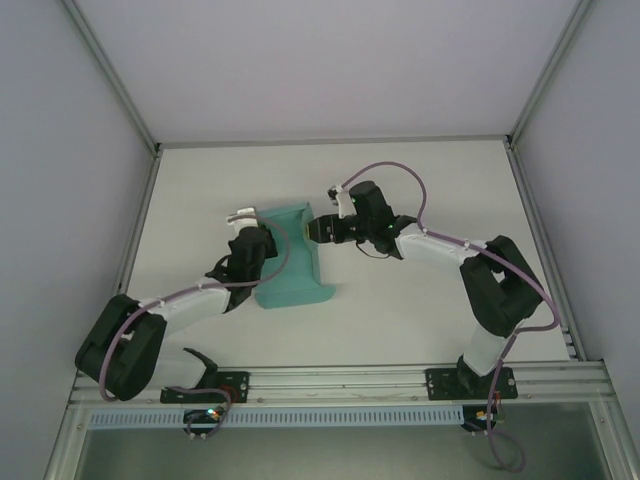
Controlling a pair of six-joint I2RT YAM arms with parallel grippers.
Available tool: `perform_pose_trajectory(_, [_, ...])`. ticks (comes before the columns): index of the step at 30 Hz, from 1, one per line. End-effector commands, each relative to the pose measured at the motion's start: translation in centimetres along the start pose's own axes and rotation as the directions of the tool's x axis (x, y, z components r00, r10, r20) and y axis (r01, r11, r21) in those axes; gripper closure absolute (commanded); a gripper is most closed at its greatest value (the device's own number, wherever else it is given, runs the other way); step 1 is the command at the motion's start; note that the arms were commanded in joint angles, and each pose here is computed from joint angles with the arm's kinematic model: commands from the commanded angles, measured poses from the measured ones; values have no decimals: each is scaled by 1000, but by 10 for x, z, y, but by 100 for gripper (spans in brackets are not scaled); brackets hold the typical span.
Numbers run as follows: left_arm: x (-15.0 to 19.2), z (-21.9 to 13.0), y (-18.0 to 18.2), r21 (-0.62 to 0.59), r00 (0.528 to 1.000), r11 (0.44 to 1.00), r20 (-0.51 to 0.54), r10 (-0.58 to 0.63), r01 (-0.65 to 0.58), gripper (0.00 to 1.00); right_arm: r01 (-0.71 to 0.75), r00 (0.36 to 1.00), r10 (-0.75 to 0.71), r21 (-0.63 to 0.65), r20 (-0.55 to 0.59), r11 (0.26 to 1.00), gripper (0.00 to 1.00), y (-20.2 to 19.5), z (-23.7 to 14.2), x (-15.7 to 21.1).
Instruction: Assemble paper box
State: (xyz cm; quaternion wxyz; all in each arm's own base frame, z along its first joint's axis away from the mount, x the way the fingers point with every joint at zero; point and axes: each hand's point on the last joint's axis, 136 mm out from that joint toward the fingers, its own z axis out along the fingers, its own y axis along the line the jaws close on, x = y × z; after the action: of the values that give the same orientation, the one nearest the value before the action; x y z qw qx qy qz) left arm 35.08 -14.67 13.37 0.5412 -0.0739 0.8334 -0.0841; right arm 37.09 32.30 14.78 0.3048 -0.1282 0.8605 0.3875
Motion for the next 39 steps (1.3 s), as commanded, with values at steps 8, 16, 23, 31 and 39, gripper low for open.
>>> perform_pose_trajectory(8, [-24, -13, 10, 8, 993, 994, 54, -108, 107, 100, -28, 993, -12, 330, 117, 944, 14, -44, -101, 16])
perform_pose_trajectory(16, [-31, -16, 6, 39, 991, 993, 75, -113, 110, 100, 32, 997, -25, -89, 75, 996, 19, 24, -79, 29])
perform_pose_trajectory(23, [-38, -18, 1, 71, 984, 987, 98, -150, 143, 100, -23, 999, 32, -257, 32, 966, 39, 48, -48, 23])
perform_pose_trajectory(31, [-49, -19, 2, 114, 967, 974, 142, -213, 198, 100, -144, 982, 173, -300, 73, 943, 92, 34, -47, 19])
perform_pose_trajectory(39, [-70, -30, -4, 227, 933, 944, 216, -289, 240, 100, -287, 918, 392, -579, 63, 763, 100, 55, -76, -5])
